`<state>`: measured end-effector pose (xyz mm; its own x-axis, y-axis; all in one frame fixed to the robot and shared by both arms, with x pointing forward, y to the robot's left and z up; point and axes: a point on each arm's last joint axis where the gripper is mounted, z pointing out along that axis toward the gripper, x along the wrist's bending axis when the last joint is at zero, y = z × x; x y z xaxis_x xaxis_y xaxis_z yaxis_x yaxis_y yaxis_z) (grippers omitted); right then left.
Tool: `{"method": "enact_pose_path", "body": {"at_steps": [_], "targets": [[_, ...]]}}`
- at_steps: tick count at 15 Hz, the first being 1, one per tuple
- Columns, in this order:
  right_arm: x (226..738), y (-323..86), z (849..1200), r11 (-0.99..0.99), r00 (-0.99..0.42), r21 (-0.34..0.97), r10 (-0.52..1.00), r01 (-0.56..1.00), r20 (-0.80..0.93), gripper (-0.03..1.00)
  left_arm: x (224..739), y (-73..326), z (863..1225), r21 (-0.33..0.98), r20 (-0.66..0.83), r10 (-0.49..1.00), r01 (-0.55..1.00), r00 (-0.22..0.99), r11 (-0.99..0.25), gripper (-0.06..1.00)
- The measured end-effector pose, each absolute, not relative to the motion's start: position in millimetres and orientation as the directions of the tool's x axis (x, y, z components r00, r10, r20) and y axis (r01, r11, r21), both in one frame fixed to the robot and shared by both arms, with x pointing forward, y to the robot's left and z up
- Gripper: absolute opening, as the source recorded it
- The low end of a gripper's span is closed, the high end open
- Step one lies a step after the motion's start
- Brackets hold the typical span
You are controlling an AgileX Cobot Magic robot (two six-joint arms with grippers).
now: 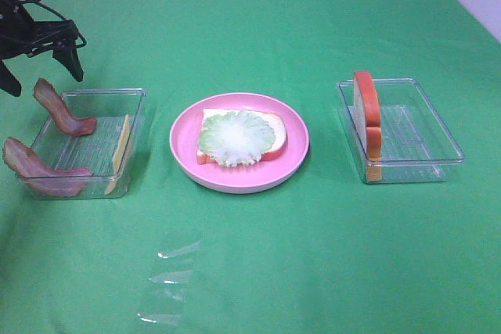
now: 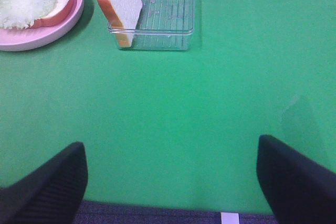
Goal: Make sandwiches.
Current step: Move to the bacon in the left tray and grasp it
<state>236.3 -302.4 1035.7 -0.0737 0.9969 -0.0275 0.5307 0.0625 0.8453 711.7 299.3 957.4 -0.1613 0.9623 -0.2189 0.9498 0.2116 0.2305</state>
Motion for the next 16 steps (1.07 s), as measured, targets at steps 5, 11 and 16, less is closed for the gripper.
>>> {"method": "enact_pose_path", "body": {"at_steps": [5, 11, 16], "targets": [[236.3, -302.4, 1035.7, 0.063, -0.074, 0.845, 0.997, 0.531, -0.027, 0.85, 714.8, 299.5, 940.6, 0.21, -0.215, 0.963, 0.955, -0.164, 0.21, 0.79], [236.3, -302.4, 1035.7, 0.063, -0.074, 0.845, 0.997, 0.531, -0.027, 0.85, 715.3, 297.2, 940.1, 0.205, -0.238, 0.956, 0.953, -0.173, 0.223, 0.0], [236.3, -302.4, 1035.7, 0.063, -0.074, 0.845, 0.997, 0.531, -0.027, 0.85, 714.0, 284.0, 940.0, 0.193, -0.244, 0.958, 0.961, -0.15, 0.2, 0.0]]}}
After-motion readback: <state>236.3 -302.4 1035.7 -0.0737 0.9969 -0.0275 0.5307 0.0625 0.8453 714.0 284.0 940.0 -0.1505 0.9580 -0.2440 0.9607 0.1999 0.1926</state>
